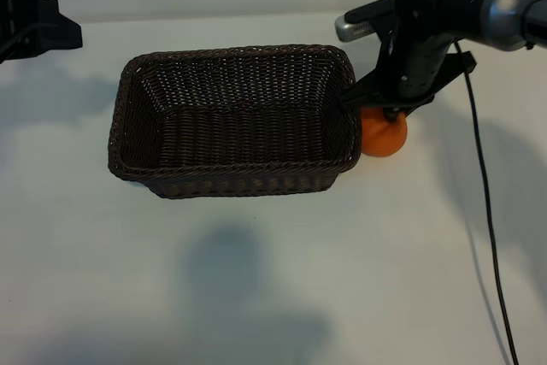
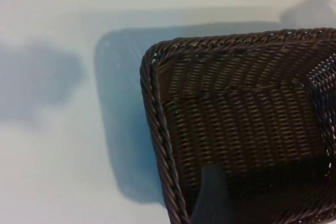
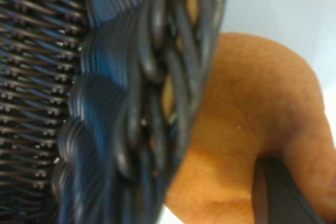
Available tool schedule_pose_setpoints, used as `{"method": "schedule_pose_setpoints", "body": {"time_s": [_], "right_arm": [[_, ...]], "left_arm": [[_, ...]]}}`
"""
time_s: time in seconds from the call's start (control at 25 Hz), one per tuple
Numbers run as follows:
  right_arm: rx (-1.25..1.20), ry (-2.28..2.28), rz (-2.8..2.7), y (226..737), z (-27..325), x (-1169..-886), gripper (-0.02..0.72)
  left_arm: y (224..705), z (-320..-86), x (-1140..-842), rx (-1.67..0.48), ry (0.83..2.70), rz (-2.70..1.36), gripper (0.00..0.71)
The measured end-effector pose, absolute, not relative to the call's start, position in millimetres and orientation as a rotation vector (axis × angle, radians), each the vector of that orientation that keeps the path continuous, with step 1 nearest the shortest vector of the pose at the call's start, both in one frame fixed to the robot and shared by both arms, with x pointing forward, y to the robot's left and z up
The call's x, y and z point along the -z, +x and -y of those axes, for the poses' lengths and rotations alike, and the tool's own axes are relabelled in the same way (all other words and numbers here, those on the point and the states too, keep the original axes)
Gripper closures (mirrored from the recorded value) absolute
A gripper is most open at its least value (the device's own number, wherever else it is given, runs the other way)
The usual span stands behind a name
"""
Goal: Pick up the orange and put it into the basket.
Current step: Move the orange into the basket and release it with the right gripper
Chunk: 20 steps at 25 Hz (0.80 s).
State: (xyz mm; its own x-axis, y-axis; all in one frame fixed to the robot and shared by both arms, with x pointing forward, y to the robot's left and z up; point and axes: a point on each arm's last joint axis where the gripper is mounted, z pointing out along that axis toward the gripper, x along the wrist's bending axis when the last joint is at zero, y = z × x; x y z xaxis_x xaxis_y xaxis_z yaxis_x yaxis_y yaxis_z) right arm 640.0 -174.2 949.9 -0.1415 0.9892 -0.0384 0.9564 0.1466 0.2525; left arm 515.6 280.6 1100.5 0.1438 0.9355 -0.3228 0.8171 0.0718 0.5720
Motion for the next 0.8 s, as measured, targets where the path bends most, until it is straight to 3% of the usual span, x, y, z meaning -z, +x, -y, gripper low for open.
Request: {"method": "schedule_pose_setpoints", "body": {"time_s": [0.8], "right_arm": [[-0.517, 1.784, -2.068, 615.4, 200.4, -1074.9, 0.597]], "left_arm": [[515.8, -280.7, -1100.7, -0.231, 1.759, -1.685, 0.122]]}}
